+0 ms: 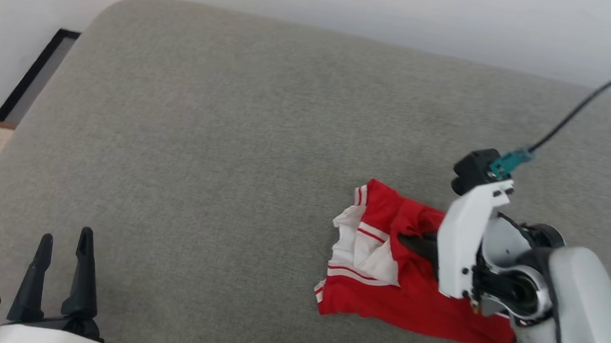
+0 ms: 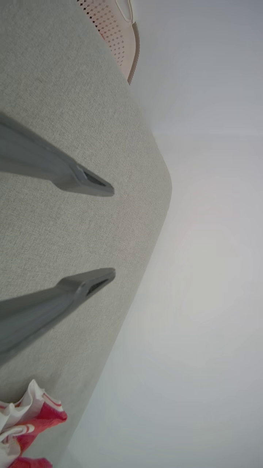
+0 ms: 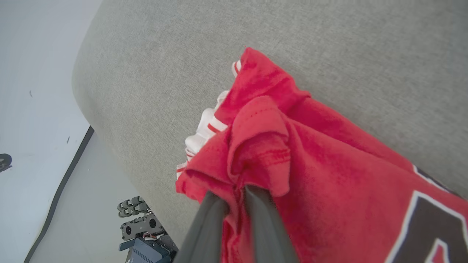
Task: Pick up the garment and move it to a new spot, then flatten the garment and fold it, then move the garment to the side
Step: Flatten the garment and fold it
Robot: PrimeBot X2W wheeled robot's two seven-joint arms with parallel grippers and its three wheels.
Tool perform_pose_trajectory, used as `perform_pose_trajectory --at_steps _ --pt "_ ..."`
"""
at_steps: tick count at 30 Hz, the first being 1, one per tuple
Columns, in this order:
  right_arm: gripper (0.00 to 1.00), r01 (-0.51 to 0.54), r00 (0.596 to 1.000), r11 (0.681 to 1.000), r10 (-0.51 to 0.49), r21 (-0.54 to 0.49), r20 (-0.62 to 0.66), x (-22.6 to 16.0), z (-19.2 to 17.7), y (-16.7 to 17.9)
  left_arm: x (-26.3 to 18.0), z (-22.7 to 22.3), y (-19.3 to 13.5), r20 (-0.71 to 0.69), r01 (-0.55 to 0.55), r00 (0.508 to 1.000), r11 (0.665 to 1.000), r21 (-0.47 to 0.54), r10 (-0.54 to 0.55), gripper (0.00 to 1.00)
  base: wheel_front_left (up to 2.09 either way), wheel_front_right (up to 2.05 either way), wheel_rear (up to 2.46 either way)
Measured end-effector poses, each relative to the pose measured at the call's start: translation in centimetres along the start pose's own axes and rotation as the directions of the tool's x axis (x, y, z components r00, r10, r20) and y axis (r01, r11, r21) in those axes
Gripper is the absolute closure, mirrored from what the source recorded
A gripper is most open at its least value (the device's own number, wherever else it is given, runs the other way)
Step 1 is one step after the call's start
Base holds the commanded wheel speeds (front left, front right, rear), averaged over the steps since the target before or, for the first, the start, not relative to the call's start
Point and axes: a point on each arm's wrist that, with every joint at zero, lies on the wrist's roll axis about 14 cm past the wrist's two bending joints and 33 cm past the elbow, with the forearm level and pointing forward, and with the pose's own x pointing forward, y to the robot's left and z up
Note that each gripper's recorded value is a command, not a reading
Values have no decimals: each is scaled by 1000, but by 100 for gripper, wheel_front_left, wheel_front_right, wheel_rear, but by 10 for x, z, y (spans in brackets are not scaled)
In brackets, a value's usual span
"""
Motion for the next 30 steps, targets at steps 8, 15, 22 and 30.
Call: perform_pose_trajectory --at_steps 8,15,22,30 --pt "0 -35 999 999 36 -27 22 20 12 10 1 1 4 4 -20 1000 1000 -5 20 0 0 0 0" --pt "0 -18 988 1000 18 -2 156 -8 28 1 2 2 2 11 -5 1000 1000 -11 5 0 0 0 0" --pt "0 82 926 994 -103 72 362 -63 38 -33 6 5 -5 19 34 999 999 -9 -34 0 0 0 0" --pt "0 177 792 969 -244 172 560 -126 26 -61 7 7 -19 25 96 995 995 7 -96 0 0 0 0"
